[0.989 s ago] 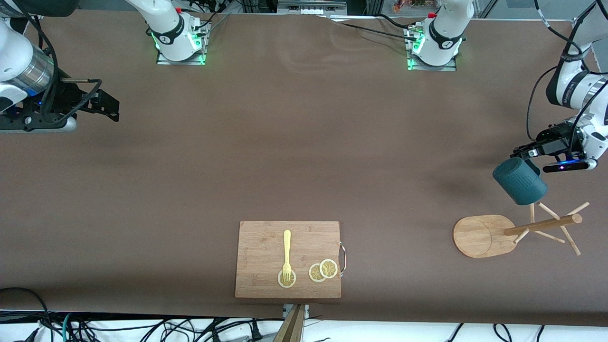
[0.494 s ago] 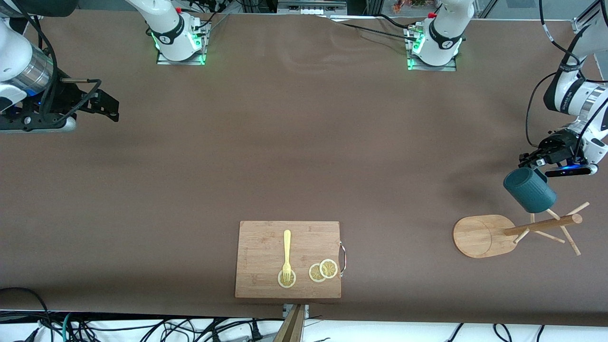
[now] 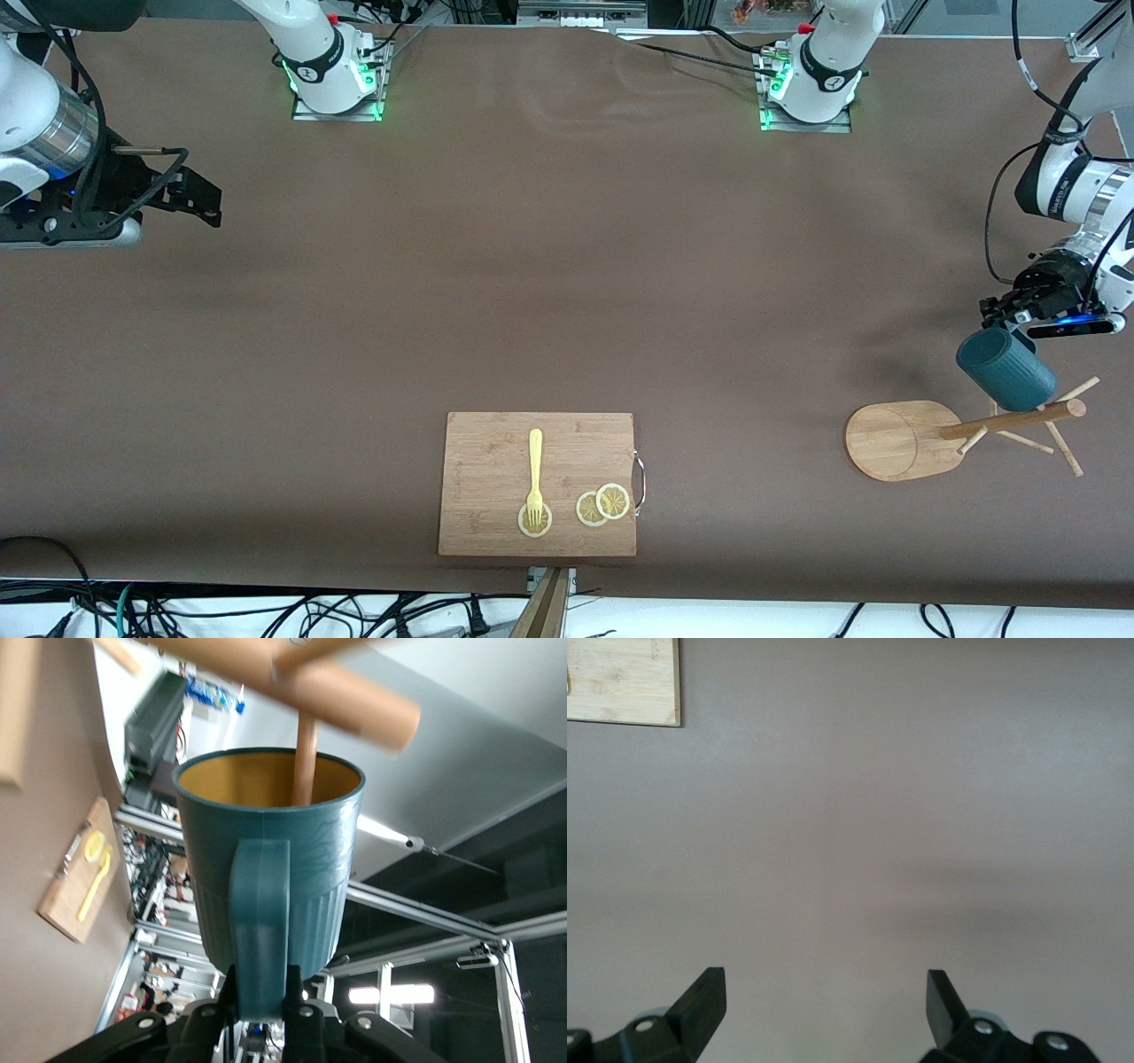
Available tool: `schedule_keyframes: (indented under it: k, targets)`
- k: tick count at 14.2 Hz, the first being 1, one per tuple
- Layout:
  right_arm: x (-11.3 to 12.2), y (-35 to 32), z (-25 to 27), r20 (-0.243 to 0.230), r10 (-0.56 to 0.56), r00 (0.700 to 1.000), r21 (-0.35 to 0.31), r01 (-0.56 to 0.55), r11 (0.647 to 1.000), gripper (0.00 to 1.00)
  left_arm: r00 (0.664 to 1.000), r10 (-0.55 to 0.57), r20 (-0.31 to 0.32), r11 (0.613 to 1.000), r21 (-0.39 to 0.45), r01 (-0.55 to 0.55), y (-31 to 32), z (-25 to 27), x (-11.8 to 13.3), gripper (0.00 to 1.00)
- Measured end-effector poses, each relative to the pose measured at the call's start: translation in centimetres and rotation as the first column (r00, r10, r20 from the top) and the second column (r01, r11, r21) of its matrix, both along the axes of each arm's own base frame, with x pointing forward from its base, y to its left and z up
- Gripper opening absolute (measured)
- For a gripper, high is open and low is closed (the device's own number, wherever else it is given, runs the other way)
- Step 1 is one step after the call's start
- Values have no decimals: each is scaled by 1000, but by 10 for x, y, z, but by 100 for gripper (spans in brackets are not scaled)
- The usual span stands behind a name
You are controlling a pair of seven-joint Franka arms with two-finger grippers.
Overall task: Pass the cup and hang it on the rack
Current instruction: 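Lower the mug handle onto a rack peg and open the left gripper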
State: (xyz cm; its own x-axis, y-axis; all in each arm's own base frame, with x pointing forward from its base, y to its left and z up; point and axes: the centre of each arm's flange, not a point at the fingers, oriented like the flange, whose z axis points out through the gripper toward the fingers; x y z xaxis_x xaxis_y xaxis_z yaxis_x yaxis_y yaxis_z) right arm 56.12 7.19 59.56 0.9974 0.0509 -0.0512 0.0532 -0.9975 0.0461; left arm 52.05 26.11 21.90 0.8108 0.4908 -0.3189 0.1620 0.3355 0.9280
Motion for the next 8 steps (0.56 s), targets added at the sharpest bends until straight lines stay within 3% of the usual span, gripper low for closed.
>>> schedule_keyframes:
  k: [5,8]
  targets:
    - [0,0,0,0,0,1000,2,0,1000,100,1000,31,-2,999,26,-31,19,-9,5,21]
    - [0,0,0,0,0,1000,4,0,1000,100,999,42,-10,998,48,-41,21,-13,9,45]
